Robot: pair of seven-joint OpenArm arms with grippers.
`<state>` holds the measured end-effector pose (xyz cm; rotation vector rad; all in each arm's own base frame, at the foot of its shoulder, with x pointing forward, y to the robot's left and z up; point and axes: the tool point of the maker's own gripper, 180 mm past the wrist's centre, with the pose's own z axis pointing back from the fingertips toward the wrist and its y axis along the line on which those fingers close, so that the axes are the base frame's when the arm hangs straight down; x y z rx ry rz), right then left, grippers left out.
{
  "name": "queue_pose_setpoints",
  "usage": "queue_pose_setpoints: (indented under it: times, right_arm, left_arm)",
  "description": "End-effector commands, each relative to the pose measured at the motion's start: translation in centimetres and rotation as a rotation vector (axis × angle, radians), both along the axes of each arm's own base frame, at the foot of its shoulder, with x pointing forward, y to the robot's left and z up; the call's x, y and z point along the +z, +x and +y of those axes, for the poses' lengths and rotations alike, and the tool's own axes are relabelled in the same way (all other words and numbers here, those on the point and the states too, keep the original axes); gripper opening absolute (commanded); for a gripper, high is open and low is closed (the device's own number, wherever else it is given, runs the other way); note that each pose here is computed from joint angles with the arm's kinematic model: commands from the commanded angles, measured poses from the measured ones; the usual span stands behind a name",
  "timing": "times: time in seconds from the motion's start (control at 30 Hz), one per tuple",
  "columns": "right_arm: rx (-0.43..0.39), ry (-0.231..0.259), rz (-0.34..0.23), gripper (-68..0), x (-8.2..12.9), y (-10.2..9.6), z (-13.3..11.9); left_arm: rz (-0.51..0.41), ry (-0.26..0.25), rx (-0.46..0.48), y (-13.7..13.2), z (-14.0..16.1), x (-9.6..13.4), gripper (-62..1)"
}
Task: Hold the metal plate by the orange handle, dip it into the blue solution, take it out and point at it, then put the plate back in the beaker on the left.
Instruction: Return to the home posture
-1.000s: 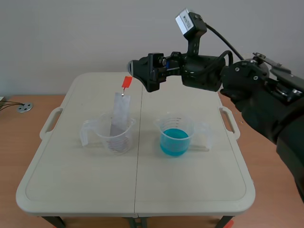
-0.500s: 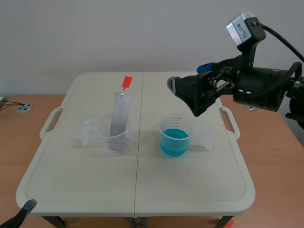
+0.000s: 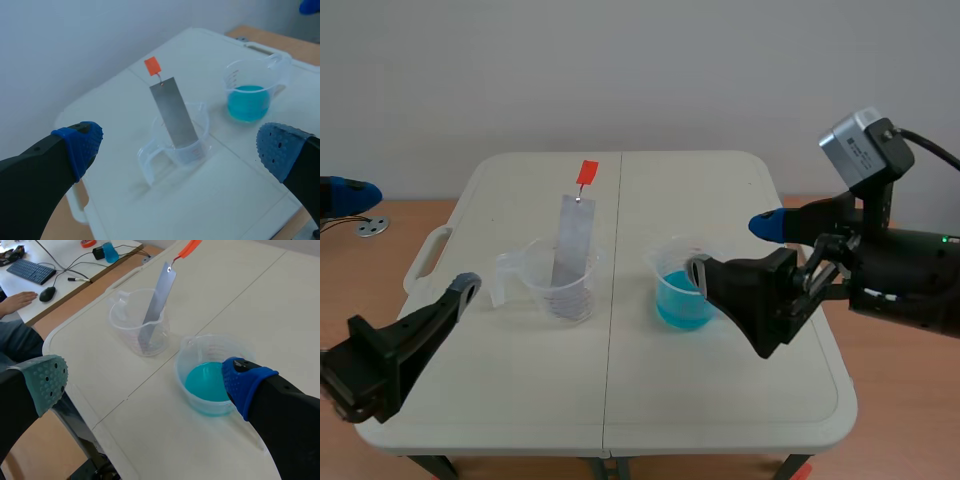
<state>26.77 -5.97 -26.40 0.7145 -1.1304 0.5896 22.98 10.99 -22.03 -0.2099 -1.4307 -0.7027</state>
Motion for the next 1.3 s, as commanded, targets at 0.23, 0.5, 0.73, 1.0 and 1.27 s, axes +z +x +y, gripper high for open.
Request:
queue_pose_setpoints:
  times: [0.23, 0.5, 0.73, 1.0, 1.27]
  right_arm:
    - [-0.03, 0.022, -0.008, -3.5, 0.7, -1.8, -1.3]
    - [-0.053, 0.043, 0.011, -3.5, 0.6, -3.4, -1.8]
    - [-0.07, 0.043, 0.013, -3.5, 0.4, -3.6, -2.3]
    - [-0.076, 0.043, 0.004, -3.5, 0.6, -3.4, -2.5]
    - [-0.076, 0.044, 0.003, -3.5, 0.7, -3.3, -2.4]
  left_arm:
    - [0.011, -0.065, -0.075, -0.8, -3.1, -0.1, 1.4]
    - [0.034, -0.078, -0.095, -1.3, -3.9, -0.6, 1.4]
    - [0.038, -0.076, -0.093, -1.3, -3.8, -0.7, 1.4]
    - [0.042, -0.072, -0.091, -1.3, -3.8, -0.8, 1.4]
    - [0.042, -0.072, -0.091, -1.3, -3.8, -0.8, 1.4]
